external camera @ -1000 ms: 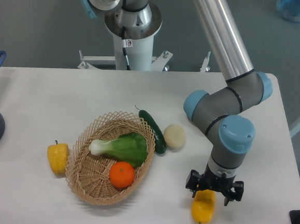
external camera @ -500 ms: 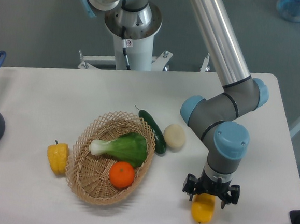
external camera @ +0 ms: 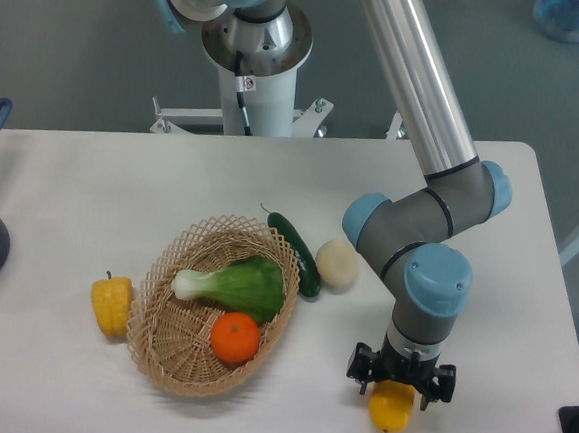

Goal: Pick up the mango from the table
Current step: 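Lower the open gripper around the yellow mango, then close the gripper fingers on the yellow mango, then lift the grasped mango up off the table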

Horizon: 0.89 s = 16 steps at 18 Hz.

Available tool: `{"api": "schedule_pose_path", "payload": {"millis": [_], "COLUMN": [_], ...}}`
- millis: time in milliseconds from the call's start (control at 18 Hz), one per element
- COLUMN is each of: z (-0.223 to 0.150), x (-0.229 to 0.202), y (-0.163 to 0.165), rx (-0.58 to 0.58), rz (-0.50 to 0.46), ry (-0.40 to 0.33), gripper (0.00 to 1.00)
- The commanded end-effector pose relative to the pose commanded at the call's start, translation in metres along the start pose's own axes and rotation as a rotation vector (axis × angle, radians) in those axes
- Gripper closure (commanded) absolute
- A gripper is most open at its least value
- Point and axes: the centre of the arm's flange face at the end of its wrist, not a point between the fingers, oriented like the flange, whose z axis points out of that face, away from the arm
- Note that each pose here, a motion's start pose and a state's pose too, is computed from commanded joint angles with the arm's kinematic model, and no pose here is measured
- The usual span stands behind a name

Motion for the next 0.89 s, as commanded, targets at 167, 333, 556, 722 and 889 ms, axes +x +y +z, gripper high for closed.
{"api": "schedule_pose_path", "payload": {"millis": [167,333,556,722,889], "z": [0.000,-0.001,-0.004,-0.026,-0.087], "x": [-0.002,-0.002,-0.002,-0.007,-0.005], "y": [0.003,0.003,0.001,-0.008,-0.025], "rx": [-0.023,-0.023,-0.023,0.008,0.079], "rz": [0.000,0.002,0.007,0.015,0.022], "ry": [-0.025,-0.027,-0.032,-0.057,-0.109], "gripper": [0.28,0.41,0.59,0.60,0.60]}}
